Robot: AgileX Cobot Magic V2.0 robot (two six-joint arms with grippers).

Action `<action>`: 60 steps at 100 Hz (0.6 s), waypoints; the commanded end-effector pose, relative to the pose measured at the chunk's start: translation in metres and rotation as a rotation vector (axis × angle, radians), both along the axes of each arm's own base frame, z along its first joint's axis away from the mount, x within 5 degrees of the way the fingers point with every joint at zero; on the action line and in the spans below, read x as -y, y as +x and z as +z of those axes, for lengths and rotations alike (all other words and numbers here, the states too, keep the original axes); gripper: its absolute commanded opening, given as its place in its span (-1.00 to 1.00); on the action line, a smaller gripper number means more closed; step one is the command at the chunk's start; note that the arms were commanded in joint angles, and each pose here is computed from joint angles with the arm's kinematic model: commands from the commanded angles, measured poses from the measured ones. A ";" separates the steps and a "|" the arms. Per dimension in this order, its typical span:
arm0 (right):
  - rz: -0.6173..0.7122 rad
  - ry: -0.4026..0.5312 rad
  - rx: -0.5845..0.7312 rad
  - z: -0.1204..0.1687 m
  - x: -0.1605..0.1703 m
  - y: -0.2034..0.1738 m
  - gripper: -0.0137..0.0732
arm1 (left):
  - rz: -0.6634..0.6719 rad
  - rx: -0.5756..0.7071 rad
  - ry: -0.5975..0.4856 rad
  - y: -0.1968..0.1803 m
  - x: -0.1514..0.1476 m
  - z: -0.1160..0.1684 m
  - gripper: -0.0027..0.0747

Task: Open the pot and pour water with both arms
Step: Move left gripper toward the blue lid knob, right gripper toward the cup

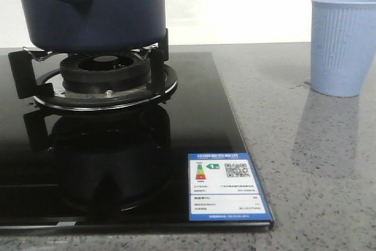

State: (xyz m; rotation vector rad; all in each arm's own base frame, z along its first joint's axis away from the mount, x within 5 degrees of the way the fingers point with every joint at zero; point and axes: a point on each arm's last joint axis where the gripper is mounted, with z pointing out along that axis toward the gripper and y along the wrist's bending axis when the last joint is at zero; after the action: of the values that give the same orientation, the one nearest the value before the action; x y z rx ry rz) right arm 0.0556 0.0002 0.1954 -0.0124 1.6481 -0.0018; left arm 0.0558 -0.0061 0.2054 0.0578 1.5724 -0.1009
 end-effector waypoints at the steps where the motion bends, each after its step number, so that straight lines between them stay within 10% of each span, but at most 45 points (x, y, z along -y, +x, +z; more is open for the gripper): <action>1: 0.000 -0.016 0.081 0.003 0.000 0.000 -0.83 | 0.011 0.078 -0.026 -0.001 -0.001 0.003 -0.97; 60: 0.002 0.016 0.115 0.006 0.000 0.000 -0.83 | 0.014 0.101 -0.031 -0.002 -0.001 0.005 -0.97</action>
State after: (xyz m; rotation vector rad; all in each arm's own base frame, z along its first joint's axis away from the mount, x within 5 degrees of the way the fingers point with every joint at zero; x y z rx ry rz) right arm 0.0557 0.0003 0.1967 -0.0125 1.6344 -0.0016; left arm 0.0558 -0.0061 0.2057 0.0572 1.5682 -0.1006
